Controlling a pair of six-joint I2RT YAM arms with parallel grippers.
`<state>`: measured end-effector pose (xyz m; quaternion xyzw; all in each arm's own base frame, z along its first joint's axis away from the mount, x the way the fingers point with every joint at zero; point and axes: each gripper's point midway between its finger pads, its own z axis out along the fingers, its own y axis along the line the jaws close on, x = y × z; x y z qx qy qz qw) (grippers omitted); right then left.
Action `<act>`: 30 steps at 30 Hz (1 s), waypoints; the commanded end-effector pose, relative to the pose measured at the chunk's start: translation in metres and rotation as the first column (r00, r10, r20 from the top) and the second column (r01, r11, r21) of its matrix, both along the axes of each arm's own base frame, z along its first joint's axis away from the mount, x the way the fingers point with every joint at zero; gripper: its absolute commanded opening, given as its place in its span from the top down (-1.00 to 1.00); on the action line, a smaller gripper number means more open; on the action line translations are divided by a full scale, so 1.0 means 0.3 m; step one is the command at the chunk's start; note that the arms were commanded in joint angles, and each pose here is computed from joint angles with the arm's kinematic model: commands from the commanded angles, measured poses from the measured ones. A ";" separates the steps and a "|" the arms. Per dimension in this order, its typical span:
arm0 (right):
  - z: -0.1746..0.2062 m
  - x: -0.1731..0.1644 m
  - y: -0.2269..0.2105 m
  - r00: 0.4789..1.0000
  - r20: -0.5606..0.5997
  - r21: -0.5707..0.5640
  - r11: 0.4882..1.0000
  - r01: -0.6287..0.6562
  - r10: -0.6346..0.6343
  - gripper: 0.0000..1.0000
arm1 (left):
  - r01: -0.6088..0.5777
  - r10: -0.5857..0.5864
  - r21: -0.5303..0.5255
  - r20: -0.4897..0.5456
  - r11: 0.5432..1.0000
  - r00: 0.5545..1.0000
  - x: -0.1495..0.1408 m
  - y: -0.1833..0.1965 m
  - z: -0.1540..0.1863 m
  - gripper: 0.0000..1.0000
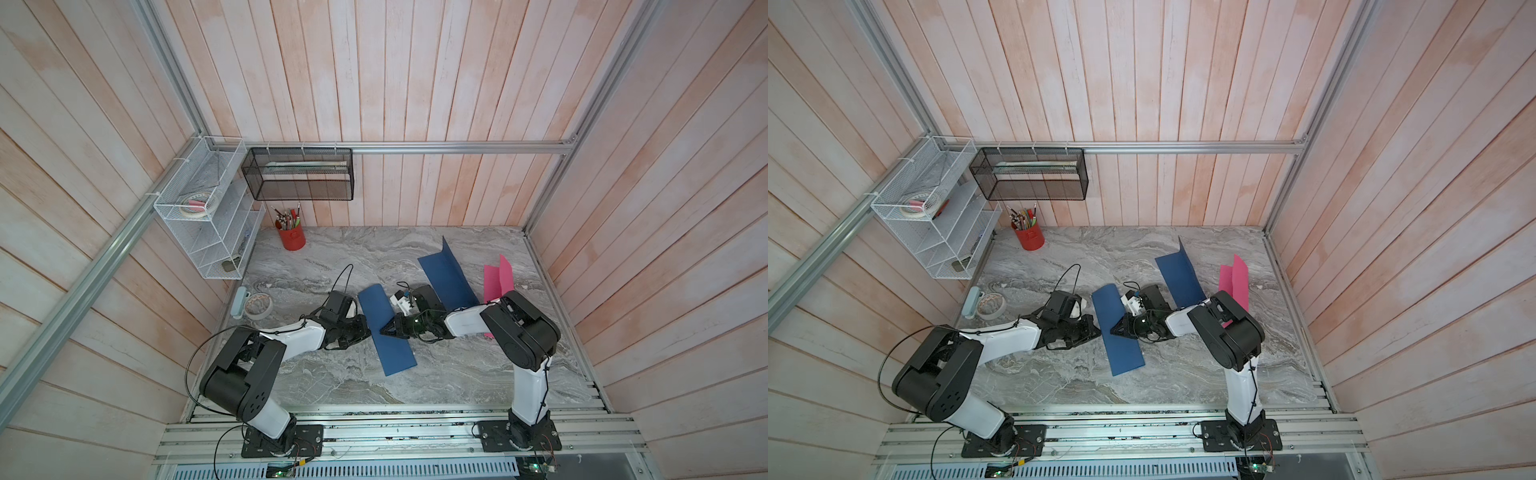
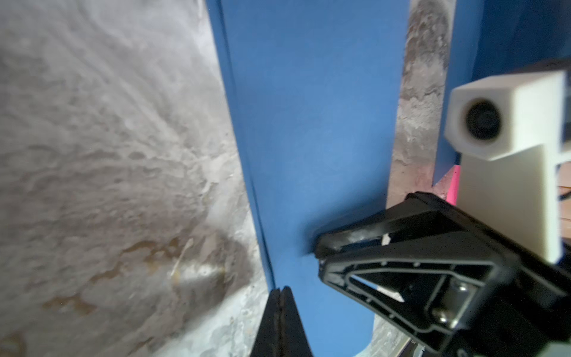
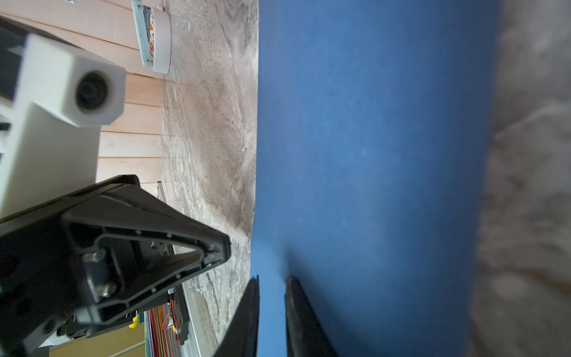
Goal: Fold the rectangular paper in half along the long edge
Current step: Fold the paper at the center of the board.
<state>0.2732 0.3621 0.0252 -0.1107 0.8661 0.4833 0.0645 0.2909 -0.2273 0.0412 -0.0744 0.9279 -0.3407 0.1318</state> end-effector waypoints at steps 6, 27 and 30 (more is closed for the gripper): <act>-0.102 -0.041 -0.014 0.998 -0.068 -0.077 0.997 -0.010 0.005 0.63 | 0.025 -0.023 -0.075 0.026 0.997 0.999 0.036 -0.065 0.012 1.00; 0.004 0.094 -0.056 0.997 -0.036 0.025 0.998 0.066 -0.065 0.79 | -0.012 0.010 -0.012 -0.123 1.000 0.992 -0.109 0.008 -0.188 1.00; 0.025 0.142 -0.053 0.998 -0.008 0.022 0.998 0.066 -0.066 0.83 | -0.010 0.009 -0.011 -0.125 1.000 0.992 -0.118 0.009 -0.193 1.00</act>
